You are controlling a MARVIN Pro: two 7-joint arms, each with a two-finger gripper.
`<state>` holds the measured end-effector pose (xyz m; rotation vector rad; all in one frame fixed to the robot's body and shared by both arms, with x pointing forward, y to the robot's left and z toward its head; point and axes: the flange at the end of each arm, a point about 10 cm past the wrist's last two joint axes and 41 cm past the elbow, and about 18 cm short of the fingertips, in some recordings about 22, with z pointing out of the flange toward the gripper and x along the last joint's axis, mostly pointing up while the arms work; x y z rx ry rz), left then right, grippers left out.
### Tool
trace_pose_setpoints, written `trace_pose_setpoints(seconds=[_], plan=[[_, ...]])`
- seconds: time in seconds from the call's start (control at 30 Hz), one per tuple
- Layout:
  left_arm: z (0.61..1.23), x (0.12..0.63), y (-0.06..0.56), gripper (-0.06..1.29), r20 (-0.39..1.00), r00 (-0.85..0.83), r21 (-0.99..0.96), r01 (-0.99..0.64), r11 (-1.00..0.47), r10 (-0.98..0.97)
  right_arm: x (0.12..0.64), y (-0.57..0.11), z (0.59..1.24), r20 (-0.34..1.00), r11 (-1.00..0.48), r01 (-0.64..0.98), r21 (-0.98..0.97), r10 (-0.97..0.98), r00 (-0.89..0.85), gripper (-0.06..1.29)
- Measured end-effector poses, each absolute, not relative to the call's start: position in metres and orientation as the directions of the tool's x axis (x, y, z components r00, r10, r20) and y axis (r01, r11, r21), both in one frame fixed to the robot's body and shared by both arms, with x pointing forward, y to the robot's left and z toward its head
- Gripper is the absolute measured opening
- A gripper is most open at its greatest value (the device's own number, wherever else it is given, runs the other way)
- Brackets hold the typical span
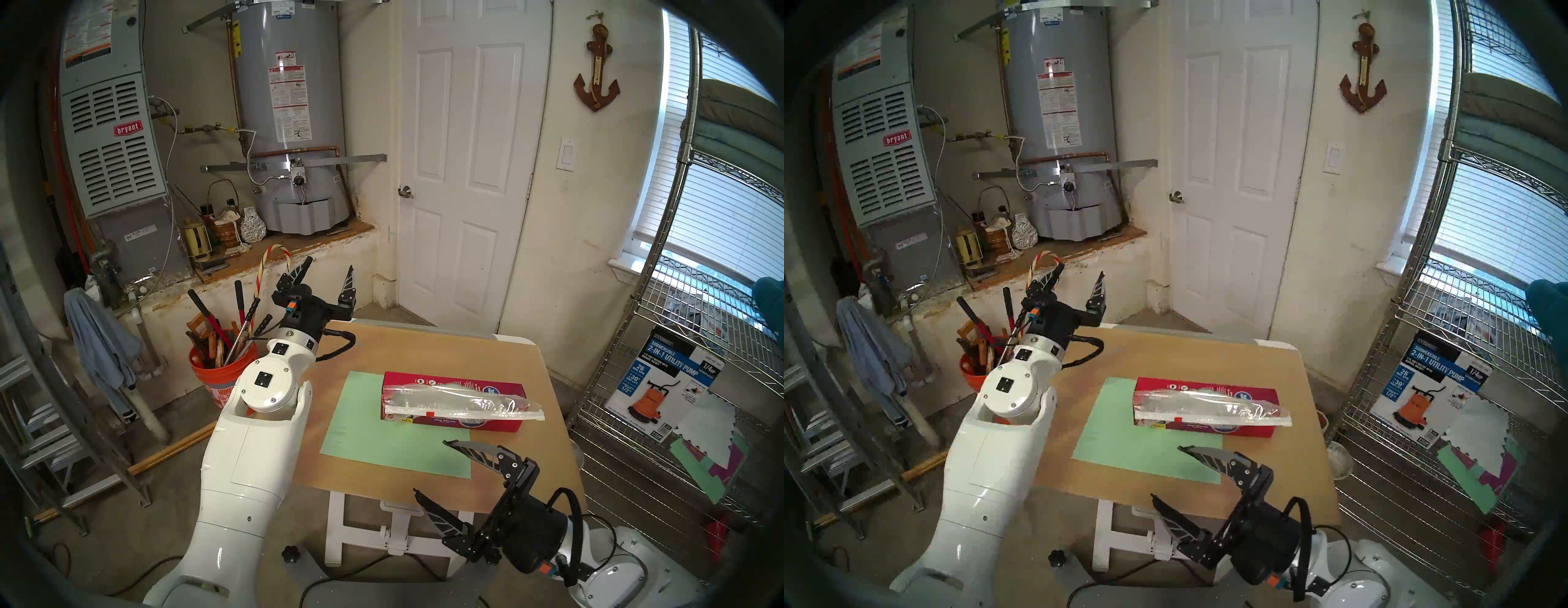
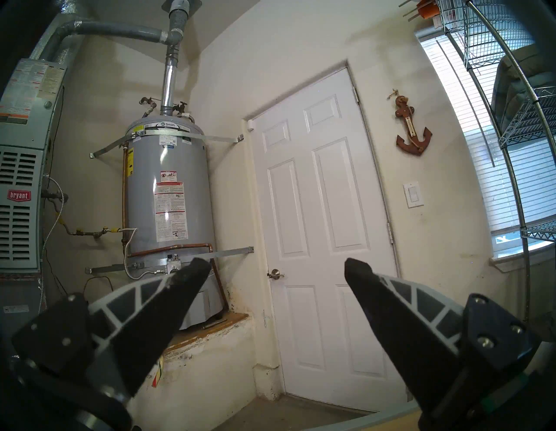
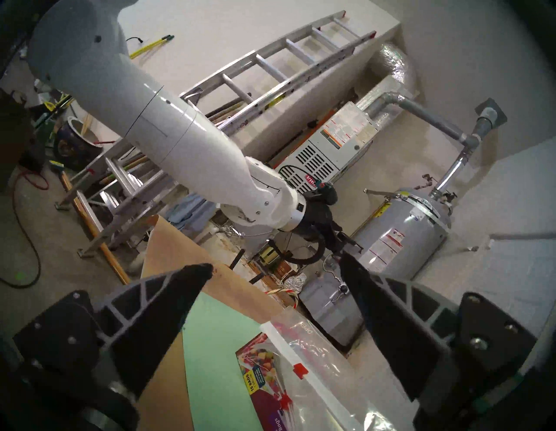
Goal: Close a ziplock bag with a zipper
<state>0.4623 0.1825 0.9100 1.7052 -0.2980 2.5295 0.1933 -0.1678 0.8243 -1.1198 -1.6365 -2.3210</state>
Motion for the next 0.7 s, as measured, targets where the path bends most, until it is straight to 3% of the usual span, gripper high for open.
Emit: trace_pose_setpoints(seconds=[0.7], plan=[[0.910, 0.462, 0.183, 1.27, 0.924, -0.379, -0.118, -0.171, -0.978, -0.045, 0.221, -0.140, 0.830, 0.416, -0.370, 0.258, 0.892, 0.453, -0.788, 1.21]])
